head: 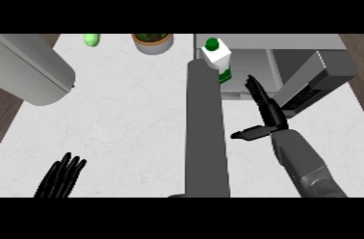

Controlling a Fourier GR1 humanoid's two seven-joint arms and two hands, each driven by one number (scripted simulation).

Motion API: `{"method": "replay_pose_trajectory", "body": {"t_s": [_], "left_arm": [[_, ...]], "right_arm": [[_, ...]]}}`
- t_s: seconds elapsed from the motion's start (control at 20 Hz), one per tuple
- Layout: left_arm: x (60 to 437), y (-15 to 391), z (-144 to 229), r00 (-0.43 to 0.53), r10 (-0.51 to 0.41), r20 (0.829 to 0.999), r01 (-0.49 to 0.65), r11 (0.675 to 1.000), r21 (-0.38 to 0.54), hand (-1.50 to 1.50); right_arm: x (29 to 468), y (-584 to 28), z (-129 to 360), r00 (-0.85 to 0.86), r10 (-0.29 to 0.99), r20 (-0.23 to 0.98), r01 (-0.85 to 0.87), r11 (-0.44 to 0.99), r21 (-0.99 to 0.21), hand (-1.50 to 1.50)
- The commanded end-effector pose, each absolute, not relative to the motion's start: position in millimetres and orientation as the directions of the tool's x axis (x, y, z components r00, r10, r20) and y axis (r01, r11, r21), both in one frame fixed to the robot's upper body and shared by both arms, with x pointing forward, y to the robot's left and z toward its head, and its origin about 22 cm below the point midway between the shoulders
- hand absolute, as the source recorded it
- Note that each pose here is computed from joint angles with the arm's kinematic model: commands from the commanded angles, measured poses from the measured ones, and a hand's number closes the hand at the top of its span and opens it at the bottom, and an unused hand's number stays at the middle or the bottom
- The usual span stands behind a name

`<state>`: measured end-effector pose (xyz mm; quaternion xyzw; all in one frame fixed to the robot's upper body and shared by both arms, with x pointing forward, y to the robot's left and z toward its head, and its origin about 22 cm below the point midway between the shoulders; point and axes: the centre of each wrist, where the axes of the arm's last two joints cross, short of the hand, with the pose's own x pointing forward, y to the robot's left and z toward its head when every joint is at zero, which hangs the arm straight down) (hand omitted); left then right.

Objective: Pick up the milk, place it into the microwave and close the microwave

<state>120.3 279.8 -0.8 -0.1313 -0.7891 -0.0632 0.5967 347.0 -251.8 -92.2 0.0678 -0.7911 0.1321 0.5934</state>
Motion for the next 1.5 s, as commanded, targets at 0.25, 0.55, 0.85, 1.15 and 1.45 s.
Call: {"method": "replay_pose_trajectory", "body": {"t_s": [0.25, 0.55, 0.85, 1.15, 1.45], "left_arm": [[141, 237, 9, -0.235, 0.078, 0.969, 0.393, 0.919, 0.021, 1.5], [168, 215, 10, -0.252, 0.042, 0.967, 0.45, 0.89, 0.079, 1.5], [196, 193, 6, -0.262, -0.066, 0.963, 0.451, 0.874, 0.183, 1.5], [245, 137, 10, -0.292, -0.117, 0.949, 0.519, 0.814, 0.26, 1.5], [260, 96, -2, -0.363, -0.157, 0.918, 0.56, 0.751, 0.349, 1.5]], "right_arm": [[316, -310, -102, -0.322, -0.112, 0.94, -0.318, 0.948, 0.005, -1.5], [291, -341, -107, -0.326, -0.165, 0.931, -0.29, 0.955, 0.067, 1.5], [305, -356, -79, -0.34, -0.192, 0.921, -0.26, 0.96, 0.104, -1.5], [297, -388, -62, -0.357, -0.164, 0.92, -0.231, 0.969, 0.083, -1.5], [302, -407, -32, -0.411, -0.122, 0.904, -0.257, 0.966, 0.014, -1.5]]}}
